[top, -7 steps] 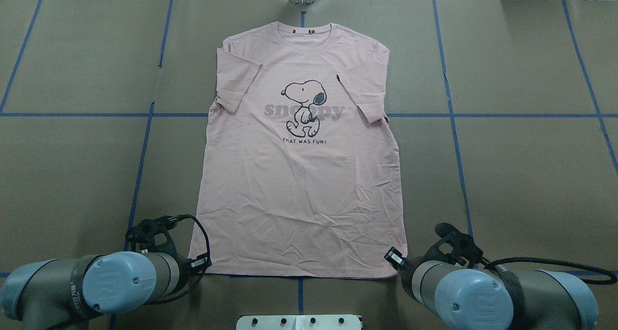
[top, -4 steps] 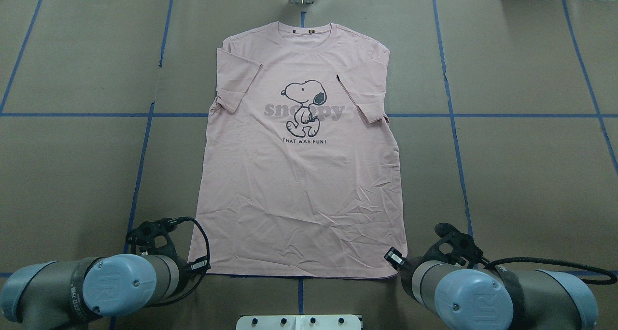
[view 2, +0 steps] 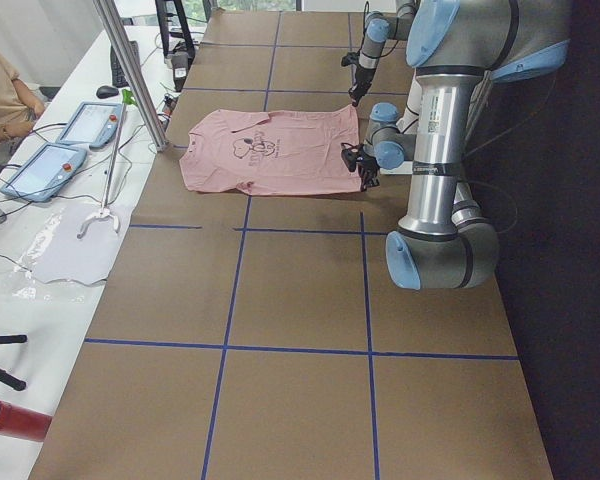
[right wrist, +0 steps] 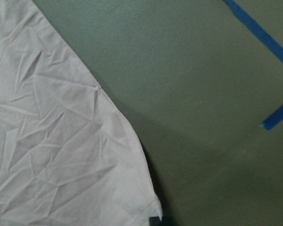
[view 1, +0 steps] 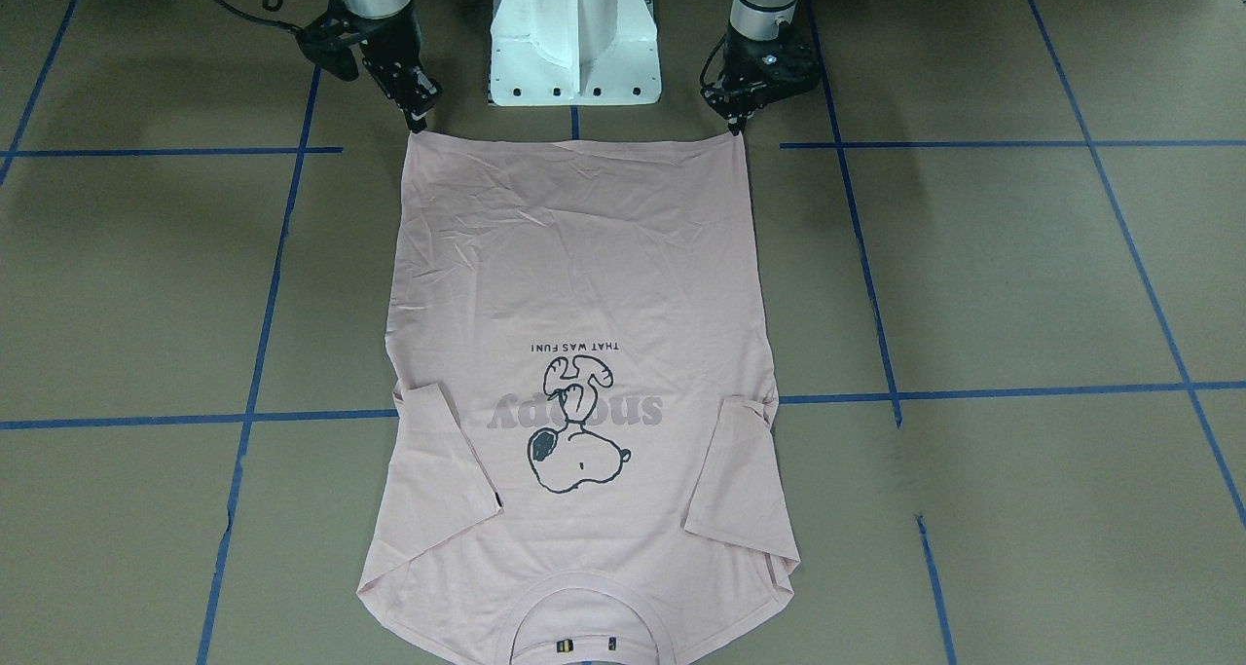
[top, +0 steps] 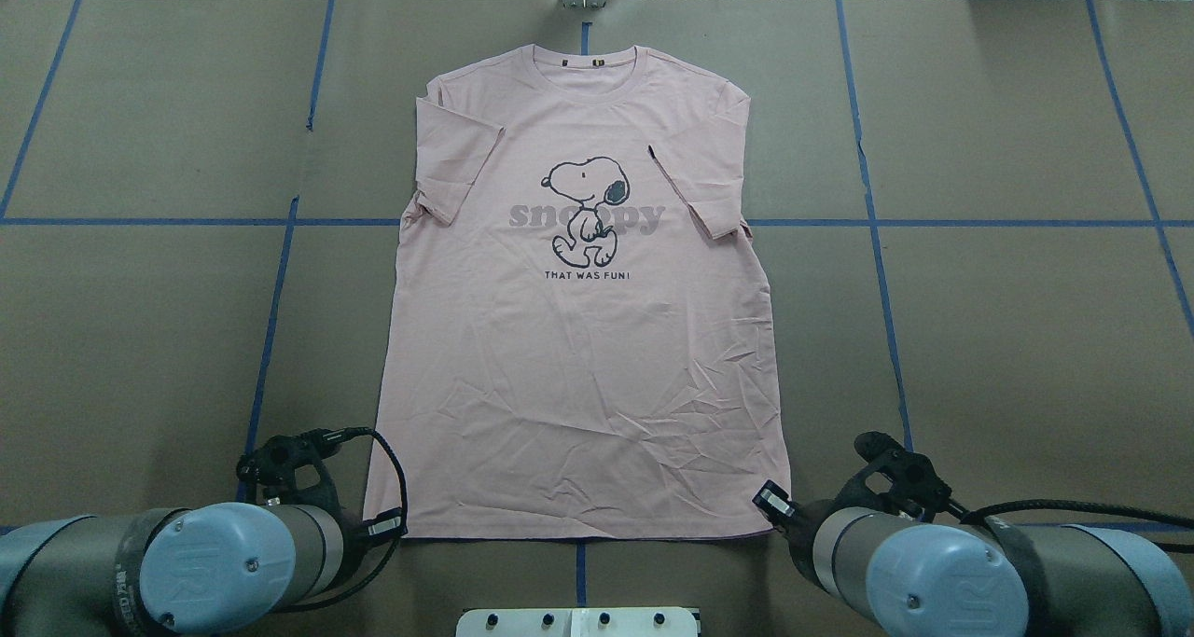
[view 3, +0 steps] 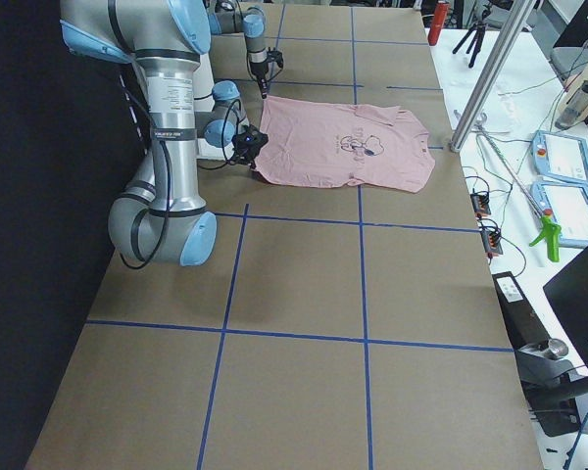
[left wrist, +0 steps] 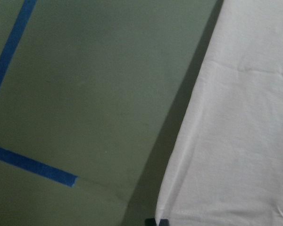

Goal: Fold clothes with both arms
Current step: 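Grasp both bottom hem corners with the left and right grippers, then lift the hem with both grippers and fold it up onto the collar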

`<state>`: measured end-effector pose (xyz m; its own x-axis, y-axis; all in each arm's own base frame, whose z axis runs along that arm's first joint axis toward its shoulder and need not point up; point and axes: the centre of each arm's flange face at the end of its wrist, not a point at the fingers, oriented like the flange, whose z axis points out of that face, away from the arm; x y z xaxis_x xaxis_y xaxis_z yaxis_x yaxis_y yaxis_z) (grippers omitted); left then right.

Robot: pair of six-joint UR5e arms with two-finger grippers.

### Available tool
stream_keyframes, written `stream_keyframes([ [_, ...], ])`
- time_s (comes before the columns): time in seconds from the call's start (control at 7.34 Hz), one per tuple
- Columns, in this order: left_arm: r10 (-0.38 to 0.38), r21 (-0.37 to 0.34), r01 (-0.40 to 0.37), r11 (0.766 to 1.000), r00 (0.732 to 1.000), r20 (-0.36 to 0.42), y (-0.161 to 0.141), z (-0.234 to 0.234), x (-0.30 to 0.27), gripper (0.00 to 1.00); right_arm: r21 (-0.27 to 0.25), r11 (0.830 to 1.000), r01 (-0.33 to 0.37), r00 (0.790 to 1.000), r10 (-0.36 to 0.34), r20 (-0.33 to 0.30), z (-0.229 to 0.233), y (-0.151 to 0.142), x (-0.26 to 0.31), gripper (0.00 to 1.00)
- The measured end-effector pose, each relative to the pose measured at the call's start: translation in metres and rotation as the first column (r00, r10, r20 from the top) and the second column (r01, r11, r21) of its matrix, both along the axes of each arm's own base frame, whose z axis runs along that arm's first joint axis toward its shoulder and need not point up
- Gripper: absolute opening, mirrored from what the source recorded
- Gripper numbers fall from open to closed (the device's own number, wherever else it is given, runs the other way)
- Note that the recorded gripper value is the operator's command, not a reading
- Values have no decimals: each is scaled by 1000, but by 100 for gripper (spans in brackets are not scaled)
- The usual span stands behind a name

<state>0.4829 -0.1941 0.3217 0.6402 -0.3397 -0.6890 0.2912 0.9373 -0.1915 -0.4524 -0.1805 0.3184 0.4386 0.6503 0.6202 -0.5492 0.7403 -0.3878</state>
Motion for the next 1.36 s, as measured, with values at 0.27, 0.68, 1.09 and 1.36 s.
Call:
stream_keyframes([
  [0.27,43,-17,-44,999,997,-62,13,-30,-17,0,1,999,53,998,-53,30,-12,26,37,0],
  [0.68,50,5,-49,999,989,-137,5,-71,-39,0,30,1000,-5,998,3,60,-27,-8,65,0],
  [1.09,-43,135,57,989,994,-101,-113,-84,-5,0,183,982,-38,999,39,-5,-32,-126,25,0],
  [1.36,-127,225,140,964,989,-70,-225,-55,4,0,238,971,-29,993,56,-107,-18,-234,22,0],
])
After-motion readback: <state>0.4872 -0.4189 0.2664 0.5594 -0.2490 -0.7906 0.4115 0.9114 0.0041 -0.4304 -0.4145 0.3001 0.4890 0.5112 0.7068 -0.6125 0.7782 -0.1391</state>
